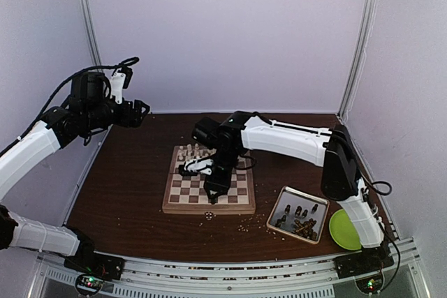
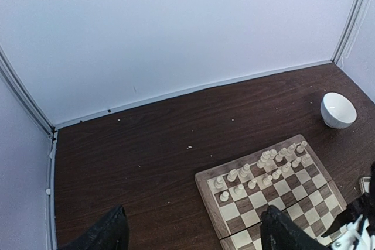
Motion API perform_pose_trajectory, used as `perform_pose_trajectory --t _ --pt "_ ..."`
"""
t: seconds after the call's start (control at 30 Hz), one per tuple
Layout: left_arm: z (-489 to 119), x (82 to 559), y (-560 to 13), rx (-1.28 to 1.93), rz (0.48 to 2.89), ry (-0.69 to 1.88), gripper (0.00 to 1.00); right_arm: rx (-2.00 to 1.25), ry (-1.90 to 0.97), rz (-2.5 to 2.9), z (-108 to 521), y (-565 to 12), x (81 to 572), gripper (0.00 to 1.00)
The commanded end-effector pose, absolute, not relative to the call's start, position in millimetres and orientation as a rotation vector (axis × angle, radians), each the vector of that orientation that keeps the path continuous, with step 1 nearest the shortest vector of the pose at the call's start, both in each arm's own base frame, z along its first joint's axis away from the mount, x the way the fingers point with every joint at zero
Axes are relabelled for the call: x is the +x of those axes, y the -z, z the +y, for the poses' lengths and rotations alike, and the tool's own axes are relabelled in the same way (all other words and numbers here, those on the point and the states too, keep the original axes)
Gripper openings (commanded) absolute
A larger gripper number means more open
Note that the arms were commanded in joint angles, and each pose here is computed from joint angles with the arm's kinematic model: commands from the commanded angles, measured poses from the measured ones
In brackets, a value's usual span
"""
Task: Set up the chess pieces on the board
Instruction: Place the bishop on d8, then adjust the bishop at d8.
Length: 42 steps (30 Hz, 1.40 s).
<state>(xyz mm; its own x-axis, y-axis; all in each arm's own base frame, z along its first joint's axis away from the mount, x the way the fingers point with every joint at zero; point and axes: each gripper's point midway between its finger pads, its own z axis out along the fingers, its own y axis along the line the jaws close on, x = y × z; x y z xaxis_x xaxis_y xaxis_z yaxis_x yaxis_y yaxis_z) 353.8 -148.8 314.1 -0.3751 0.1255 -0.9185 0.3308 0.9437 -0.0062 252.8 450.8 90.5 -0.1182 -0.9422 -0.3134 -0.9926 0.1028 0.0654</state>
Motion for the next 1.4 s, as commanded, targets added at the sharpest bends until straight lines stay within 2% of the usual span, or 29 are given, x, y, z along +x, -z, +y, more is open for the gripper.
perform_pose_trajectory --t 0.0,0.13,0.23,0.33,0.53,0.63,0.87,0.97,1.37 --pt "-147.8 359.5 -314.0 0.331 1.941 0.212 0.79 -1.85 -0.451 2.051 435.4 -174.9 250.1 0.47" --pt "-158.1 359.2 -308.9 0.387 1.948 0.251 0.77 -1.802 -0.477 2.046 391.6 -191.7 244.4 0.47" --pt "-182.4 351.9 -304.2 0.535 1.926 0.352 0.73 -1.731 -0.456 2.055 353.3 -195.7 249.7 0.46" --pt "-206.0 340.7 -293.1 0.676 1.921 0.393 0.74 -1.645 -0.475 2.089 315.3 -193.5 254.2 0.46" --pt "-280.4 280.3 -246.1 1.058 1.948 0.433 0.74 -1.484 -0.451 2.205 242.3 -162.4 258.6 0.45" --pt "-295.7 255.9 -216.7 1.159 2.005 0.48 0.74 -1.432 -0.414 2.218 218.4 -147.9 255.7 0.44" --pt "-312.1 232.7 -154.6 1.206 2.081 0.567 0.77 -1.334 -0.382 2.168 197.0 -137.8 256.2 0.44" --pt "-326.1 225.4 -131.2 1.268 2.101 0.586 0.73 -1.333 -0.39 2.17 195.6 -137.6 256.9 0.44" --pt "-341.7 247.1 -81.0 1.226 2.117 0.525 0.74 -1.398 -0.439 2.19 198.9 -126.3 250.6 0.44"
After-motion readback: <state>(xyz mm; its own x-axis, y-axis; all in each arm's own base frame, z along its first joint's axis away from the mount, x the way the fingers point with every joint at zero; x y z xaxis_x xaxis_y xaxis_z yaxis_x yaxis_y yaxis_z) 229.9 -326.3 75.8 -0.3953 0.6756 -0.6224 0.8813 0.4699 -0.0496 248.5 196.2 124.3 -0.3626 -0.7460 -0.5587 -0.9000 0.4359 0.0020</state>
